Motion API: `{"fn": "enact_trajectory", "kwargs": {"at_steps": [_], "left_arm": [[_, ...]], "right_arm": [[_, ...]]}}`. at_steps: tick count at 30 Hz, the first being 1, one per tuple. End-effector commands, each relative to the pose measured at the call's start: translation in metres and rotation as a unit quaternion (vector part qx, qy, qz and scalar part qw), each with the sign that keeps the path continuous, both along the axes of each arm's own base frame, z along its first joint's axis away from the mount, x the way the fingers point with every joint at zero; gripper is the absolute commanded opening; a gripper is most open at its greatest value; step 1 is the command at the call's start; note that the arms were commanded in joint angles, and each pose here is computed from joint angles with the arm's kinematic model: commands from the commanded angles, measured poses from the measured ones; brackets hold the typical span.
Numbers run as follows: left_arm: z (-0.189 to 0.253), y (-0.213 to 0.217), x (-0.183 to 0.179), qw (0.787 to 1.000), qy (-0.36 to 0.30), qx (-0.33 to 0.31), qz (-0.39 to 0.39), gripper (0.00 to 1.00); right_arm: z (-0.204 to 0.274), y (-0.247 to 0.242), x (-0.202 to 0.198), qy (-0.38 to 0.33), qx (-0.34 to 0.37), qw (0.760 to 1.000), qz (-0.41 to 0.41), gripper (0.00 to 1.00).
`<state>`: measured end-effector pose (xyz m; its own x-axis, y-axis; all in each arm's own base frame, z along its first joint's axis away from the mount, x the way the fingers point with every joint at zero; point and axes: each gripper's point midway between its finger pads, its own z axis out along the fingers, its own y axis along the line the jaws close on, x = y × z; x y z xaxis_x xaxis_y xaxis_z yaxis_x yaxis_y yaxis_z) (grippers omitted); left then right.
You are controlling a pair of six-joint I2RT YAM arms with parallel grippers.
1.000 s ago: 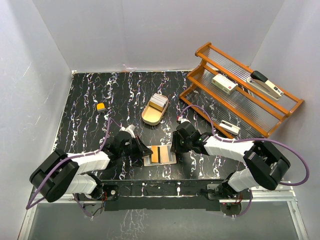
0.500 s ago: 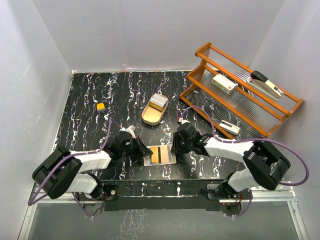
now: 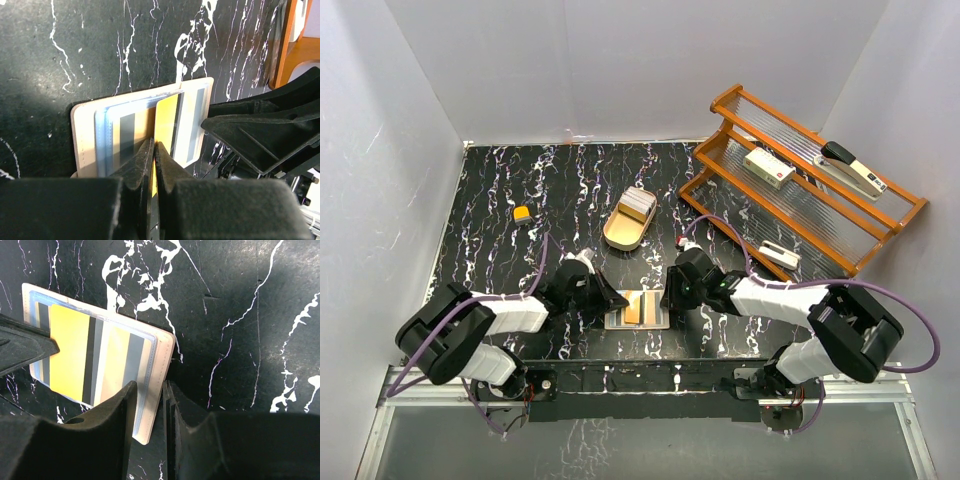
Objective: Put the credit cards into the card holder
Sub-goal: Place the credit card in the card holder.
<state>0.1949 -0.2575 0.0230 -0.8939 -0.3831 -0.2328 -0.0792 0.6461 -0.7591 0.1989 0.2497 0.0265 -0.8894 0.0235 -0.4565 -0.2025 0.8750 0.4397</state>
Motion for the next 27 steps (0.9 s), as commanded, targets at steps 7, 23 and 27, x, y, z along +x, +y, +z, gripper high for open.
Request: {"fn": "enact_trajectory", "kwargs": {"at_steps": [7,23,27], "left_arm": [[0.002,-0.005,0.011,1.0,-0.003,-0.013,0.017,0.0],[0.019,-0.004,0.008,1.0,-0.015,0.01,-0.002,0.38],[0.025,-0.008,0.007,1.0,-0.022,0.008,-0.015,0.41]], "right_arm": [[0.014,0.01,-0.003,-0.007,0.054,0.998,-0.016,0.24],[0.028,0.002,-0.002,-0.027,0.071,0.996,-0.045,0.28],[0.027,0.004,-0.004,-0.022,0.078,0.996,-0.041,0.26]]}}
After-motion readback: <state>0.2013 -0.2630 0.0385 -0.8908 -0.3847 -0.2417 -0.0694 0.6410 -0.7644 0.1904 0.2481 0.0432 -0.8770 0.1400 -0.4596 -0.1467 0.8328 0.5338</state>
